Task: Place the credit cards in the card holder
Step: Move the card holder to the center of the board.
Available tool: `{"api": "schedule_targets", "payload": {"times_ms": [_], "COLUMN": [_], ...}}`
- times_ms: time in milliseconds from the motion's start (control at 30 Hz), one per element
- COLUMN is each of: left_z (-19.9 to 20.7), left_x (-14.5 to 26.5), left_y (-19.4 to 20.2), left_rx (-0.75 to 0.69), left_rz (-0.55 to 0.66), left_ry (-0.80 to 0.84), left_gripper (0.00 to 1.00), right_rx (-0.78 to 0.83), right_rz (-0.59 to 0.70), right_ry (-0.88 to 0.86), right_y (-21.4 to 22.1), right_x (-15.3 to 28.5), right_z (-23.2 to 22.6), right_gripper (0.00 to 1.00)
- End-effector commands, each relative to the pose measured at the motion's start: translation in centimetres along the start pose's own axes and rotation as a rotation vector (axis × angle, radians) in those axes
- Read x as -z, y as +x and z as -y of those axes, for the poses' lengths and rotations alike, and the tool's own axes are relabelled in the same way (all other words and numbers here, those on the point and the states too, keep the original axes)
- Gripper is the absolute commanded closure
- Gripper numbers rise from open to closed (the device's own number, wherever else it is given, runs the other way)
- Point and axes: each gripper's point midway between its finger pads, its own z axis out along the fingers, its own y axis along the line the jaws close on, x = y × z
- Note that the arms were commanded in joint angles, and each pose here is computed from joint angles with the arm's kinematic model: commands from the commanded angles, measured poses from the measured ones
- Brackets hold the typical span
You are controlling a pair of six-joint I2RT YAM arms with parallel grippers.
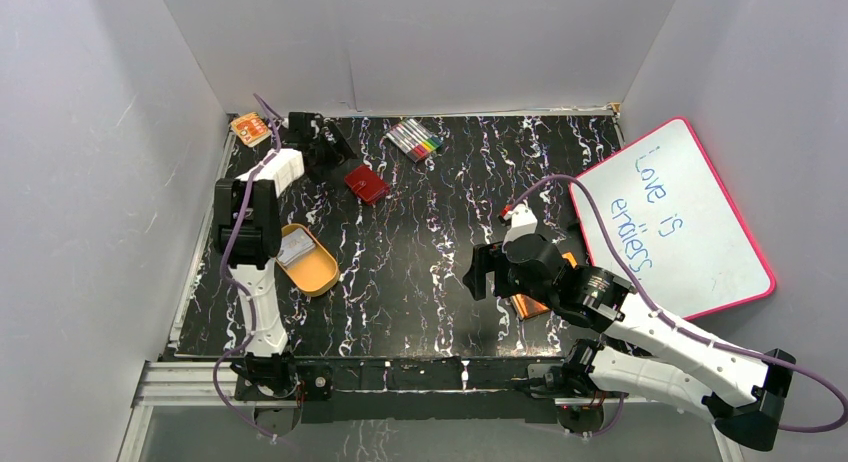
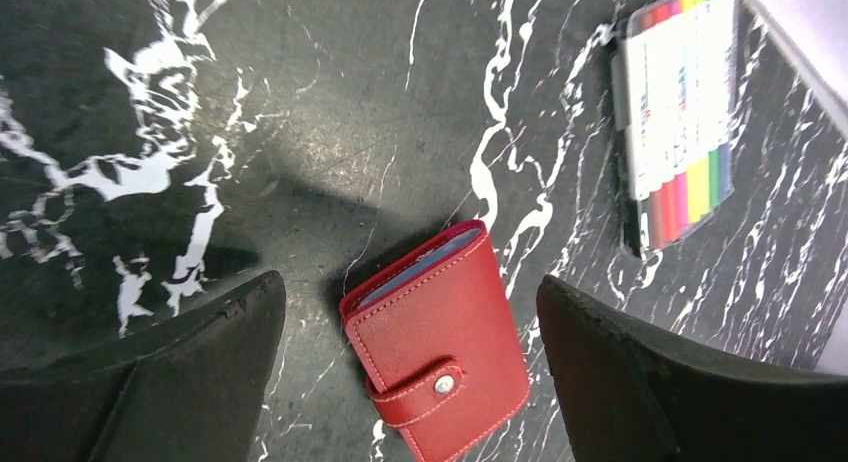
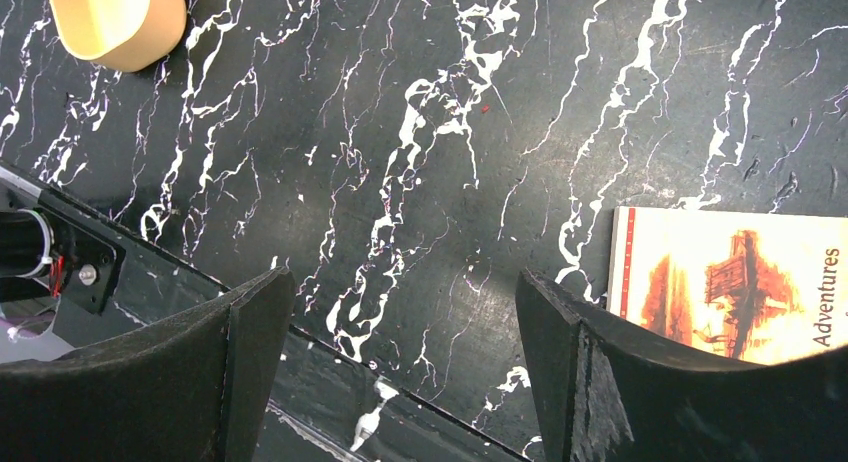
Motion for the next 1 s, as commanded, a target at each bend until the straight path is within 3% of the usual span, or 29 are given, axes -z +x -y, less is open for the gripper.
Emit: {"api": "schedule_targets", "payload": {"times_ms": [0, 300, 767, 967], "left_z": [3.0, 3.1, 4.5, 5.9], "left_x": [0.2, -2.4, -2.3, -1.1], "left_y": [-0.9, 0.3, 9.0, 13.1], "left_rx": [-0.041, -0.086, -0.202, -0.273], "left_rz": [-0.009, -0.078, -0.254, -0.310], "left_ry": [0.108, 0.157, 0.220, 0.231], "left_gripper": [0.07, 0.12, 0.20, 0.28], "right_rx": [-0.005, -0.014, -0.008, -0.016], "right_rz": [0.055, 0.063, 0.061, 0.072], "right_ry": [-0.015, 0.007, 0.009, 0.004], "right_y": [-1.7, -2.0, -2.3, -2.3], "right_x": [0.7, 1.0, 0.8, 1.4], "right_z": [-0.5, -0.1, -0.4, -0.1], "right_gripper": [0.11, 0.11, 0.11, 0.11]}}
